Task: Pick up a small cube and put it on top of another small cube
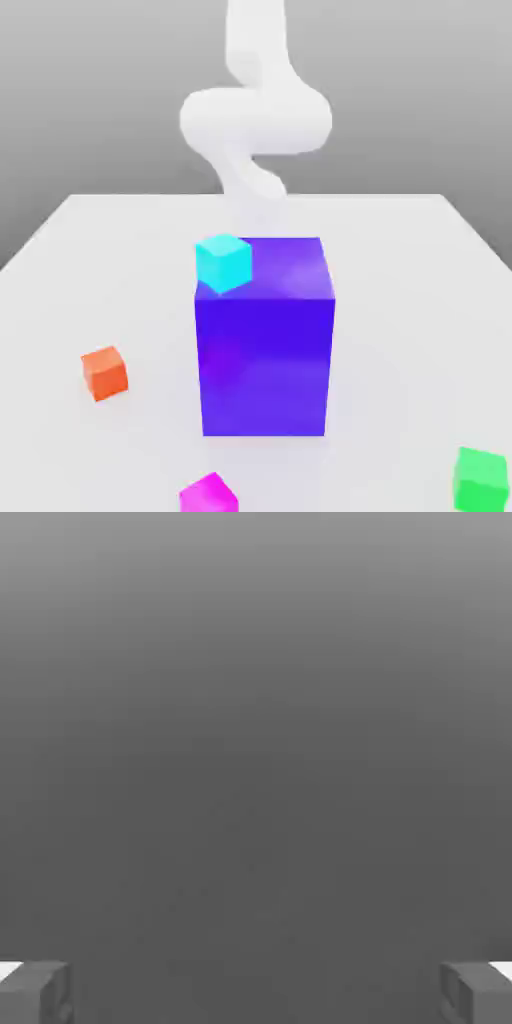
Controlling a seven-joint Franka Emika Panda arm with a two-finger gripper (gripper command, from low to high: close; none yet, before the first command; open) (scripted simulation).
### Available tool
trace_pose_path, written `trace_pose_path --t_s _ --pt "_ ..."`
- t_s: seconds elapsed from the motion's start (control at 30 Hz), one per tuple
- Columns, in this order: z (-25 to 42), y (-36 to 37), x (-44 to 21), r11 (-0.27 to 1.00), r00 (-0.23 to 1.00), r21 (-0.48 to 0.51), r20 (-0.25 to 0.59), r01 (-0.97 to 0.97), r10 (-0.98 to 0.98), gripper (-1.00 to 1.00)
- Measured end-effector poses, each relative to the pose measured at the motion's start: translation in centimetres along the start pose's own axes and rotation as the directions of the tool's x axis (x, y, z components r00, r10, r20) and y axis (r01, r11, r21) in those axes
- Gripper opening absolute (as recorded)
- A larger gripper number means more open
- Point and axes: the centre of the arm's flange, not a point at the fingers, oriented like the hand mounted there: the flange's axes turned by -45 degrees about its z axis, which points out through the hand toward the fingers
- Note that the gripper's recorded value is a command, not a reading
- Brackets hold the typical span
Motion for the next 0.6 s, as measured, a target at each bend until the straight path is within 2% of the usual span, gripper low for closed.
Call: trace_pose_path --t_s 0.3,0.6 --pt "13.4 6.4 -0.9 0.971 0.954 0.199 0.241 0.130 -0.177 0.00" --pt "25.3 11.6 -5.3 0.894 0.861 0.400 0.364 0.201 -0.356 0.00"
